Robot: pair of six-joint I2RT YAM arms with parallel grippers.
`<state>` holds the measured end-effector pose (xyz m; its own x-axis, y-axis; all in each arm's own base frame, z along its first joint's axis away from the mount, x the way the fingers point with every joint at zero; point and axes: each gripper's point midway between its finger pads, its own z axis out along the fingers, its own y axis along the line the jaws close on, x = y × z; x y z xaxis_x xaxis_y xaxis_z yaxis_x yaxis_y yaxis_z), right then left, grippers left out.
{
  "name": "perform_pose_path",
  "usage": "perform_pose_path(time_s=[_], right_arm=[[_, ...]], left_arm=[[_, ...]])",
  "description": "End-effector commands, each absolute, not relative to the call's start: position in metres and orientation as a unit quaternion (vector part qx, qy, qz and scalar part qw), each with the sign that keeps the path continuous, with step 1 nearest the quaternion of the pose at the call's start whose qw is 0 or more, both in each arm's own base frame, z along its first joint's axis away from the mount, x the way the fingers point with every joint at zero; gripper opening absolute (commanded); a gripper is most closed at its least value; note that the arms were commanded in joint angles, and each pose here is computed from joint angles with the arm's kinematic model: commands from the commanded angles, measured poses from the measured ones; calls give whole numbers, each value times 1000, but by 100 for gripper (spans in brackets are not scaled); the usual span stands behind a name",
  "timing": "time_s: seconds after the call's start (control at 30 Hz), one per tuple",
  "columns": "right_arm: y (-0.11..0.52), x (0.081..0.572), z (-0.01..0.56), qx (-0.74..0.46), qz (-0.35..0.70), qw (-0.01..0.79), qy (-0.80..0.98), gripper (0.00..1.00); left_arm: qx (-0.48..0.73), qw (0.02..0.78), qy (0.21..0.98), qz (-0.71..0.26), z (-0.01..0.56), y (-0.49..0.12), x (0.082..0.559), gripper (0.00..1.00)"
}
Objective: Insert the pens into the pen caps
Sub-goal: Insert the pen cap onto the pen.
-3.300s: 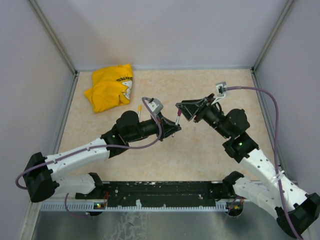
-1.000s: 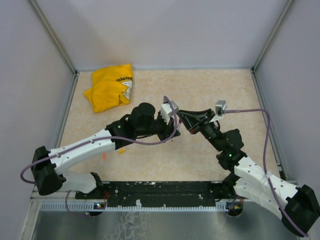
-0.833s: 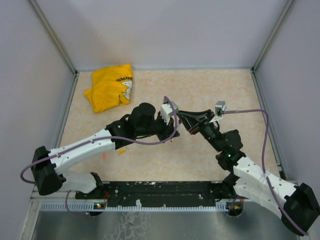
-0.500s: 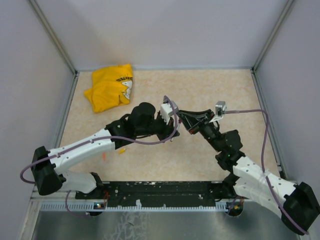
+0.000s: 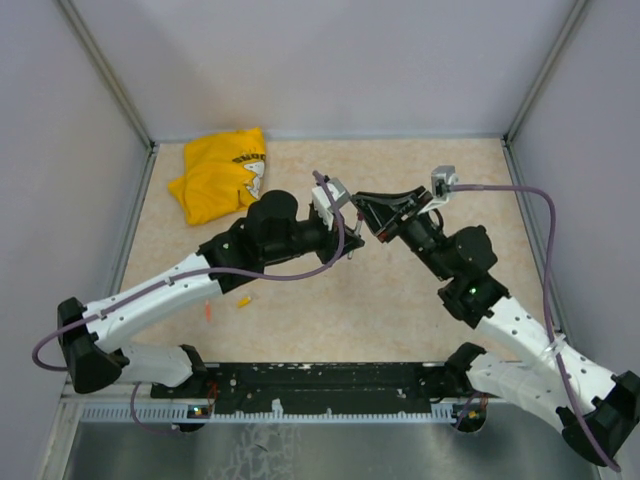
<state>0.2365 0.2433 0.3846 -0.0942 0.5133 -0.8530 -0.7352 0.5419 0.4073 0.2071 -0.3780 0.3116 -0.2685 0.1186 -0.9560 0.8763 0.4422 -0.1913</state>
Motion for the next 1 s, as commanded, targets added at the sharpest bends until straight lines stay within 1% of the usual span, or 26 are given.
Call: perform_pose_path(time_s=[0.0, 0.3, 0.47, 0.67, 0.8, 0.97], right_arm=[[260, 226, 298, -156, 416, 551, 707, 2], [249, 225, 369, -153, 419, 601, 664, 10], [245, 216, 403, -161, 434, 624, 630, 11], [238, 201, 430, -163, 457, 645, 590, 24], [228, 195, 440, -155, 457, 663, 573, 34], [210, 196, 431, -130, 436, 683, 572, 38]], left_arm=[[294, 660, 530, -444, 471, -360, 211, 0], [316, 636, 554, -434, 447, -359, 206, 0], [325, 618, 576, -426, 429, -362, 208, 0], [329, 600, 595, -421, 411, -362, 207, 0], [323, 584, 615, -420, 393, -361, 207, 0], [306, 563, 649, -410, 362, -357, 211, 0]])
